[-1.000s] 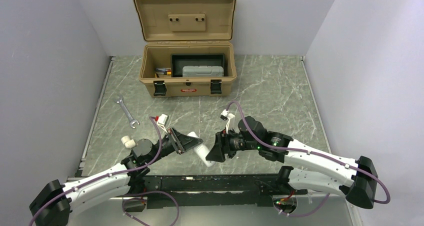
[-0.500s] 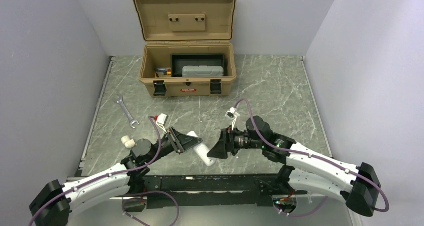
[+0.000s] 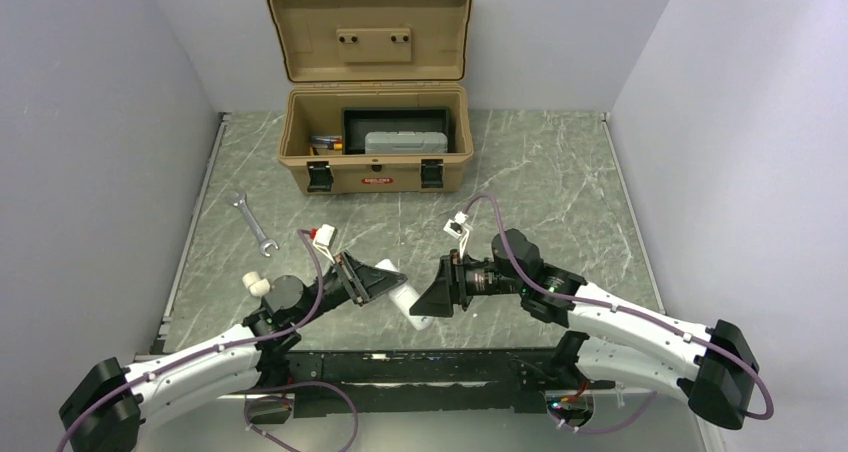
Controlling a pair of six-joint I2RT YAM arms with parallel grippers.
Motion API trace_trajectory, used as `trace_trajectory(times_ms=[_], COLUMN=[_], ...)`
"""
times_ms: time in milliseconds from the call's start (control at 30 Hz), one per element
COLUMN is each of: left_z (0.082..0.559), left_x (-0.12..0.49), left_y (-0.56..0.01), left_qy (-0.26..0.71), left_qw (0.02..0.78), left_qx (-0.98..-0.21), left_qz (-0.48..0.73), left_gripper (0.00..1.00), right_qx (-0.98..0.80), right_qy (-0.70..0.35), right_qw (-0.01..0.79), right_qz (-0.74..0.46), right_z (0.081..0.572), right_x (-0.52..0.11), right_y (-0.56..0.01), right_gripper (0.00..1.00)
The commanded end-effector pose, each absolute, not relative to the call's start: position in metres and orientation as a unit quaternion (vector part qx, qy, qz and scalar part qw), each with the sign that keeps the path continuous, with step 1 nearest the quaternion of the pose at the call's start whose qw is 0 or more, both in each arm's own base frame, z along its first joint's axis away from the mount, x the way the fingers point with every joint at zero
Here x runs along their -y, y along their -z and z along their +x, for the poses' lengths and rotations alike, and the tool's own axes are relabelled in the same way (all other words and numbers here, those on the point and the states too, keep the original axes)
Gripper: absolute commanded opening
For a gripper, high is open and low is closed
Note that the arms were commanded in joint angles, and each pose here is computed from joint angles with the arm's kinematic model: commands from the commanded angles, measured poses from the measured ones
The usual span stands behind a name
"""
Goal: Load the batteries into the remote control
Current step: Turn over the remote control at the center of the board.
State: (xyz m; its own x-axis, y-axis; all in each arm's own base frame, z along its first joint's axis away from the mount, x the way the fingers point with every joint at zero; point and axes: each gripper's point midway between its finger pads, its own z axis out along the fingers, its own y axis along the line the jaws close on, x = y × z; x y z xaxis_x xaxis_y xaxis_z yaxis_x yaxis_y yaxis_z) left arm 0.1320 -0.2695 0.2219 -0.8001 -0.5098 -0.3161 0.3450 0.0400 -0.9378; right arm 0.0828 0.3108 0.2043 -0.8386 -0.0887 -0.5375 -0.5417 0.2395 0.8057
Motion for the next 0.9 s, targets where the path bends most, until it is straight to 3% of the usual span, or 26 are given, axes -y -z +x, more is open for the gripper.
trace_trajectory(times_ms=[0, 600, 733, 867], left_z=[0.1283, 0.1322, 0.1334, 0.1338], left_x=[0.2704, 0.2736, 0.2734, 0.2742], left_y=[-0.2699, -0.2786, -0.2787, -0.2776], left_qy=[0.723, 0.721, 0.716, 0.709], left_qw=[0.338, 0.348, 0.352, 0.353], left_qx=[-0.602, -0.598, -0.602, -0.611], left_qz=[-0.033, -0.026, -0.026, -0.022], left_gripper=[0.0, 0.0, 0.0, 0.0], right_qx=[-0.739, -0.735, -0.73, -0.723], right_qy=[-0.605, -0.61, -0.611, -0.617], right_qw=[0.203, 0.197, 0.204, 0.205], right_qz=[-0.216, -0.221, -0.23, -0.235], right_z=[0.0829, 0.0835, 0.0836, 0.0836], right_x=[-0.317, -0.3214, -0.3223, -0.3248], right_y=[-0.2198, -0.2229, -0.2255, -0.2275], right_gripper=[0.64, 0.46, 0.36, 0.16])
